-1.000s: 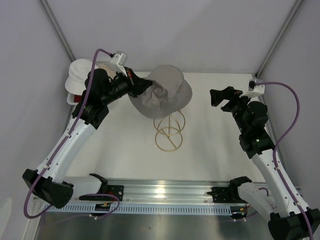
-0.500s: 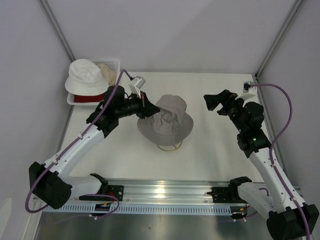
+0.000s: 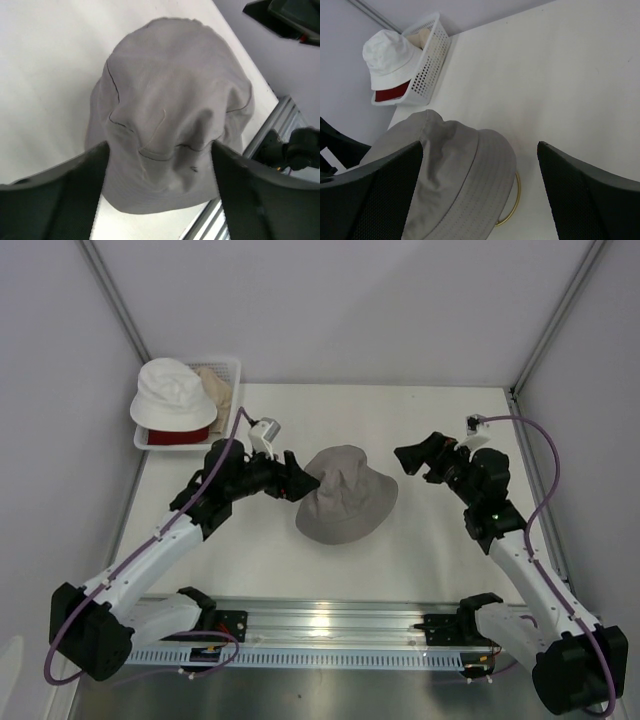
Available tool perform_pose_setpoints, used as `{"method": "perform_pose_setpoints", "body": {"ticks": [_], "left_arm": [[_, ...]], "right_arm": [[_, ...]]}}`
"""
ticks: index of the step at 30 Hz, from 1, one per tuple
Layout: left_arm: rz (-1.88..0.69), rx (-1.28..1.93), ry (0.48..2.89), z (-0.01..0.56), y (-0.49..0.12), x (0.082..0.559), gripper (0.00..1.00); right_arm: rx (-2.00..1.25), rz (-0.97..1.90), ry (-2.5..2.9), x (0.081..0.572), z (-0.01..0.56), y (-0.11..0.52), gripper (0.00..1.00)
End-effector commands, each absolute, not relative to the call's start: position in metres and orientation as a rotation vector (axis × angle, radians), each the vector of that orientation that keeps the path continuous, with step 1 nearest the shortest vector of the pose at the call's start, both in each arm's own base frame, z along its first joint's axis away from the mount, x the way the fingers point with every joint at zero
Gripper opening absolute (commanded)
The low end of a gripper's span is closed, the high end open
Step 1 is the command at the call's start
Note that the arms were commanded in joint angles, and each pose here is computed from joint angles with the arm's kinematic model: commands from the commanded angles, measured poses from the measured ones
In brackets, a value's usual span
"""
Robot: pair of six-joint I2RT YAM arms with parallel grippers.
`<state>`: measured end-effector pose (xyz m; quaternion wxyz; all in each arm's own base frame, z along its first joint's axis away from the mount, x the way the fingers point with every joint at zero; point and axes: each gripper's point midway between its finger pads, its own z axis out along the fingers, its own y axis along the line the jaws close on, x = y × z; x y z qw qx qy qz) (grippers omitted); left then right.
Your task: Stack the hats
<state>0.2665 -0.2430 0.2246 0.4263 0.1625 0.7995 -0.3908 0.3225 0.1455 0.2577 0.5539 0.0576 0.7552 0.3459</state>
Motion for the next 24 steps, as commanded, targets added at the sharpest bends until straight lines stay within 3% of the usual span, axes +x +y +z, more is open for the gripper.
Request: {"method": "perform_pose_setpoints", "body": {"ticks": [1, 2, 8, 17, 22, 24], "left_arm": [[-0.931, 0.346, 1.858, 0.264, -0.232, 0.270, 0.90], [-0.904, 0.314, 1.825, 0.274, -0.225, 0.270, 0.99], [-0.803, 0.172, 1.767, 0.287, -0.197, 0.272, 0.99], [-0.669, 0.065, 1.859, 0.255, -0.179, 0.286, 1.00], [-0.688, 0.079, 1.890, 0.250, -0.185, 0.287, 1.00], [-0.671, 0.069, 1.895, 0.248, -0.182, 0.287, 1.00]], "right_arm": [[0.104, 0.858, 1.738, 0.324, 0.267, 0.155, 0.99], [0.116, 0.856, 1.765, 0.327, 0.258, 0.155, 0.99], [0.460, 0.891, 1.949, 0.320, 0.203, 0.147, 0.99], [0.615, 1.226, 1.720, 0.278, 0.215, 0.164, 0.99], [0.582, 1.269, 1.682, 0.278, 0.223, 0.174, 0.93], [0.567, 1.290, 1.713, 0.279, 0.217, 0.183, 0.83]]}}
